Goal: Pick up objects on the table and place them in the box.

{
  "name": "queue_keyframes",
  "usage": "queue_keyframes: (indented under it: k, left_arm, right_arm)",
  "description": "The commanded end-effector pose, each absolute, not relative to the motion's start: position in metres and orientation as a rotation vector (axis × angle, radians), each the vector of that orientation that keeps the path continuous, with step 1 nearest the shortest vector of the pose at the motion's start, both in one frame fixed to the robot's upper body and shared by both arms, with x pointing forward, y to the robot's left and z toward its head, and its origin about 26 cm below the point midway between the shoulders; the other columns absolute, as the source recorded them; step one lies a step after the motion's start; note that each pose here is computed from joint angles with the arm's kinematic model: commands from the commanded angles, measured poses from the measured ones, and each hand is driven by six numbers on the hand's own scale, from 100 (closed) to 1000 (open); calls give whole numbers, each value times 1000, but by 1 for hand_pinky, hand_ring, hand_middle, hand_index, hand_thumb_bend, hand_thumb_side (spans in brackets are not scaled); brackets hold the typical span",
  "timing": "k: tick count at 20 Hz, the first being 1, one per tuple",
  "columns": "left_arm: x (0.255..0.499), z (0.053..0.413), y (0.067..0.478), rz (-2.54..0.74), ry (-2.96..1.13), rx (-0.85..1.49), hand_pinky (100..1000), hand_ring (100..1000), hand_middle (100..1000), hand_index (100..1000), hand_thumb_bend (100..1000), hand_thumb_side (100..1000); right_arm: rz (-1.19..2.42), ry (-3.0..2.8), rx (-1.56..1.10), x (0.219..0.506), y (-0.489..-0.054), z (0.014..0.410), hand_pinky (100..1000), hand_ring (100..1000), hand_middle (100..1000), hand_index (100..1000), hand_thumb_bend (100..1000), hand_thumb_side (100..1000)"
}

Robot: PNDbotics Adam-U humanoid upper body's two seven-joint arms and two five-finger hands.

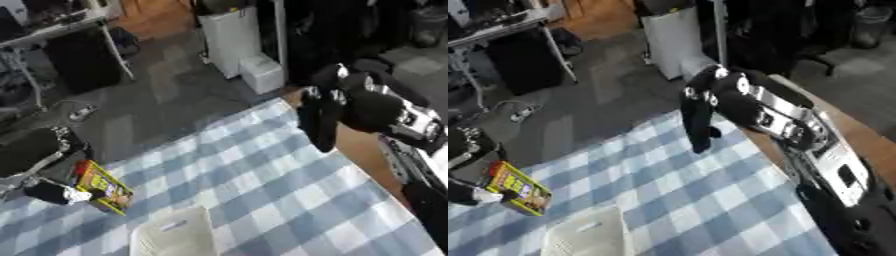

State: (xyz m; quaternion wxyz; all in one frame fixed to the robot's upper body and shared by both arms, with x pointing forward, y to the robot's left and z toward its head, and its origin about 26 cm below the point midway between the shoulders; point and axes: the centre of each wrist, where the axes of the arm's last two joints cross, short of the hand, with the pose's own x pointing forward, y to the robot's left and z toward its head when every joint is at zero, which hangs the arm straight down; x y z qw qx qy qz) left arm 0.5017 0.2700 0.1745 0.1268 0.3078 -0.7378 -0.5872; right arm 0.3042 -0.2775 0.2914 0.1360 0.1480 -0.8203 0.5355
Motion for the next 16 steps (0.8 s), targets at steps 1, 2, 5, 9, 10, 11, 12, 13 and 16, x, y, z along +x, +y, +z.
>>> queue_keyframes:
  k: [1,2,5,9,10,11,12,13,16]
  left_arm:
    - [503,206,285,-1697,-2168,991,100,100,100,308,557,527]
    - [503,209,285,-1699,-2169,997,100,100,100,308,557,527]
    - [504,215,284,-1710,-2170,1010,100,100,100,307,555,527]
    - [505,221,283,-1722,-2172,1021,100,100,100,305,555,526]
    - [505,224,282,-1722,-2176,1021,100,100,100,305,554,526]
    - [505,226,281,-1723,-2181,1020,100,100,100,305,555,526]
    - [505,229,280,-1729,-2186,1026,100,100,100,305,554,526]
    - [506,230,279,-1730,-2193,1020,100,100,100,305,554,526]
    - [506,234,274,-1740,-2217,985,100,100,100,306,554,527]
  right_arm:
    - [1794,-2400,401,302,-281,298,100,298,402,506,100,1000]
    - [1792,-2400,401,302,-281,297,100,298,401,506,100,1000]
    - [1784,-2396,405,301,-282,297,100,297,402,506,100,1000]
    - [1766,-2387,410,301,-284,296,100,297,401,505,100,1000]
    - [1761,-2386,413,301,-285,295,100,297,401,505,100,1000]
    - [1756,-2384,416,301,-286,295,100,297,401,505,100,1000]
    - [1751,-2381,418,301,-286,295,100,298,401,504,100,1000]
    - [1746,-2379,419,301,-287,294,100,298,401,505,100,1000]
    - [1731,-2369,422,300,-290,293,100,298,400,504,100,1000]
